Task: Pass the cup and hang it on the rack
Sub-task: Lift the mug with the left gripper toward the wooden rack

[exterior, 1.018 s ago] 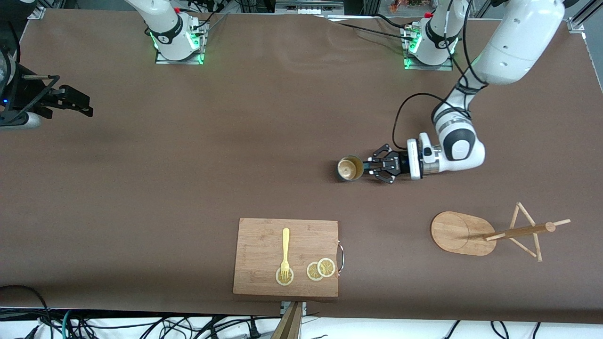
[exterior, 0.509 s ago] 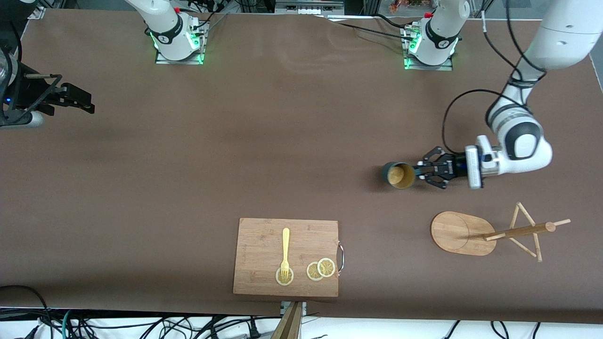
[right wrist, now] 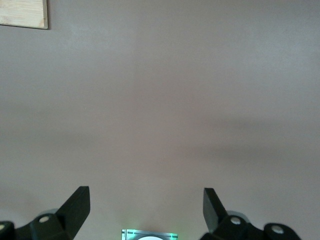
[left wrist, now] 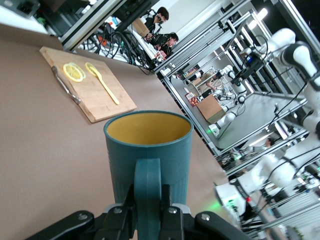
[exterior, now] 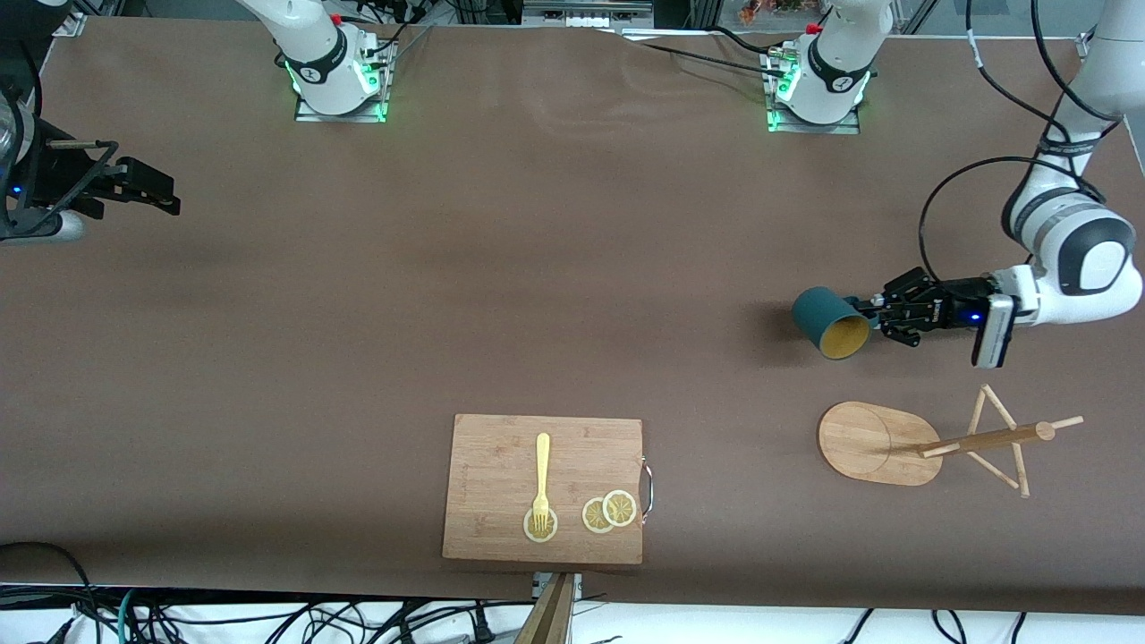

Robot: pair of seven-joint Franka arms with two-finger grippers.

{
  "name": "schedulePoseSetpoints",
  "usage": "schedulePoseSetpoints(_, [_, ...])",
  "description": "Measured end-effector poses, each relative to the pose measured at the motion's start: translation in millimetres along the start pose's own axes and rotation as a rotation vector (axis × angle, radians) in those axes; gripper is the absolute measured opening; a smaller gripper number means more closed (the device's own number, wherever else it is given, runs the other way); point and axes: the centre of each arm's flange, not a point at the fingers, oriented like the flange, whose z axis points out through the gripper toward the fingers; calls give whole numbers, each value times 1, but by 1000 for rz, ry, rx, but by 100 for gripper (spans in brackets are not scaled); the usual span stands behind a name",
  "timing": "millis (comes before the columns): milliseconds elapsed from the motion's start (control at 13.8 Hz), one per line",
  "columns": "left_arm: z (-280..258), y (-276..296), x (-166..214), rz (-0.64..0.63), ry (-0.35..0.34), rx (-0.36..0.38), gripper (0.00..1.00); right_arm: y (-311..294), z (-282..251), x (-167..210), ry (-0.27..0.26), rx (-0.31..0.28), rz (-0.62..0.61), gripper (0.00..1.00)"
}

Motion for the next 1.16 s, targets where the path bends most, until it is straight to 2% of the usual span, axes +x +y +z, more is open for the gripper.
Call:
schedulePoseSetpoints(291, [-37,17,19,-254,13,-67,21,0,0,0,0,0,0,100])
schedulePoseSetpoints(509, [-56,11,14,-396,34,-83,21,0,0,0,0,0,0,100])
schedulePoseSetpoints(800, [-89,-16,-3,-463,86,-117,21,0,0,0,0,0,0,100])
schedulePoseSetpoints(1164, [-109,-26,-4,-535,184,-249,21,0,0,0,-1,0,0,100])
